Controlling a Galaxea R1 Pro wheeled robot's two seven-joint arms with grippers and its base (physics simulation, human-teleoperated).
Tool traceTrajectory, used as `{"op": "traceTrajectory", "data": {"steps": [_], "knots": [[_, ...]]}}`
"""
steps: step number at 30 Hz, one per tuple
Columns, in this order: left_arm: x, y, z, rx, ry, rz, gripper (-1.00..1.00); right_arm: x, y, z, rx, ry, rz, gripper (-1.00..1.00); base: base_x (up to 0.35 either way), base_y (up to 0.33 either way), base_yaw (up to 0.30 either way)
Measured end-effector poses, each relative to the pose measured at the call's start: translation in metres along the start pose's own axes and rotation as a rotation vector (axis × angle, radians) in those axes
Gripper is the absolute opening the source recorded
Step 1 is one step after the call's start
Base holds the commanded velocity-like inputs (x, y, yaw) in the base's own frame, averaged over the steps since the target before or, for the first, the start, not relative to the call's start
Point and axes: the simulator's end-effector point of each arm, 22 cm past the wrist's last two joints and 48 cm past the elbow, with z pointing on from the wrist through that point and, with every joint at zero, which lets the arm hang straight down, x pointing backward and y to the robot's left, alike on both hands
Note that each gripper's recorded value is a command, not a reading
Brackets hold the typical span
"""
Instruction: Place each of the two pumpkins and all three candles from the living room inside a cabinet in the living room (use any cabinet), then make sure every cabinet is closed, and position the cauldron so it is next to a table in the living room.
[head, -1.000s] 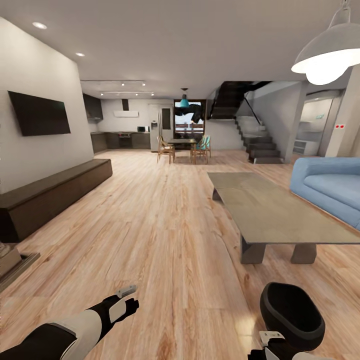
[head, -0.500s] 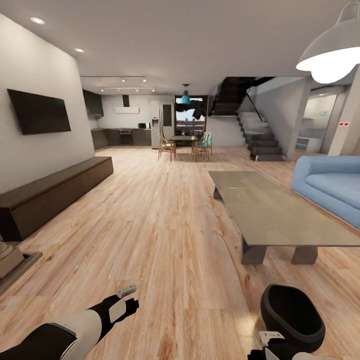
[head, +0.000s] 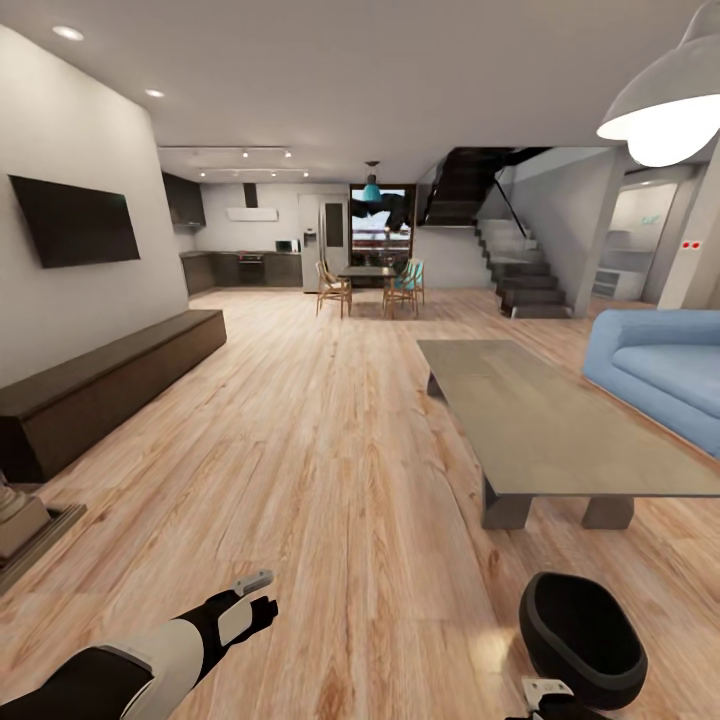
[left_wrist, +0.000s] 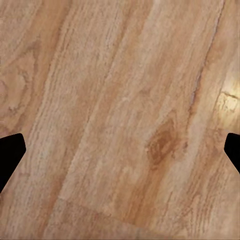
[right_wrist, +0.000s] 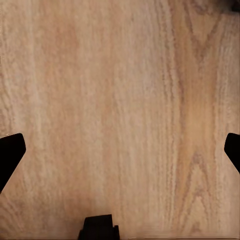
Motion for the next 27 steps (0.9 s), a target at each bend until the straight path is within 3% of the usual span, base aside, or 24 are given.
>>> {"op": "traceTrajectory", "data": {"steps": [17,20,24,27], "knots": [[-0.020,-0.005,-0.028,-0.002,0.005,0.002,1.00,0.004,-0.001,-0.029,-0.002,0.027,0.001,1.00,0.000,0.000,0.000],[-0.018,-0.004,-0.032,-0.006,0.014,0.003,1.00,0.030,-0.002,-0.030,0.002,0.064,-0.004,1.00,0.000,0.000,0.000],[0.021,0.014,-0.031,-0.031,0.071,0.009,1.00,0.088,-0.005,-0.033,0.006,0.142,-0.012,1.00,0.000,0.000,0.000],[0.039,0.024,-0.034,-0.046,0.100,0.012,1.00,0.107,-0.006,-0.038,0.007,0.170,-0.015,1.00,0.000,0.000,0.000]]}}
